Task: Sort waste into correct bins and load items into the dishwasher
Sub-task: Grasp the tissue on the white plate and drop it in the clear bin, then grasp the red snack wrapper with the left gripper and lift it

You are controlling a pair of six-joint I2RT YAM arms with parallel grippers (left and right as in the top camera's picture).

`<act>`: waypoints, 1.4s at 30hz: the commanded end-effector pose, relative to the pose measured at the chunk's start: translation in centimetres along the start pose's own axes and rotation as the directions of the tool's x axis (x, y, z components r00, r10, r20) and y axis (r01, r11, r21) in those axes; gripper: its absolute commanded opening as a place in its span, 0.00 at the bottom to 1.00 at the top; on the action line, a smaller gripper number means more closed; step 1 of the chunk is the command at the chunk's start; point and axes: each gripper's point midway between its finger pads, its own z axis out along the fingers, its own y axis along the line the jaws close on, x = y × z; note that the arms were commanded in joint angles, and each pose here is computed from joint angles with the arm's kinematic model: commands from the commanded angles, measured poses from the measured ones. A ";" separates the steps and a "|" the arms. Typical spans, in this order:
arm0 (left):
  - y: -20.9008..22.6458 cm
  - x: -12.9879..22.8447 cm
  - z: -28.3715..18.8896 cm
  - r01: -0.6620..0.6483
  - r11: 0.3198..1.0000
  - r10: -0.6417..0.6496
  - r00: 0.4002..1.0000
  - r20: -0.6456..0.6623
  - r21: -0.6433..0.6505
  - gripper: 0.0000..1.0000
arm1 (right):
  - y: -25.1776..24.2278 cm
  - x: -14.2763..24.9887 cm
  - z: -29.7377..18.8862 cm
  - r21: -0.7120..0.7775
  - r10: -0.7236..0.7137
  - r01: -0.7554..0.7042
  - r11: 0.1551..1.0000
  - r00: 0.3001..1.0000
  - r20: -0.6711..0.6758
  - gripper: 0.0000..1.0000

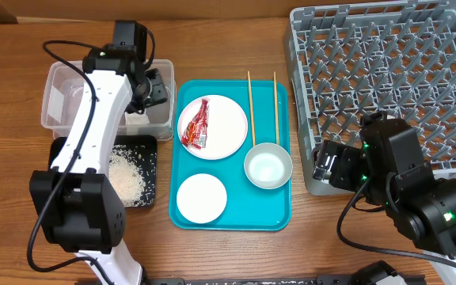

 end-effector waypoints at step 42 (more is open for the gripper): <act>0.6 -1.6 -1.4 -0.026 0.989 0.029 0.999 0.016 -0.148 0.05 | -0.1 -0.5 -0.4 0.005 0.004 -0.004 1.000 1.000 0.024 1.00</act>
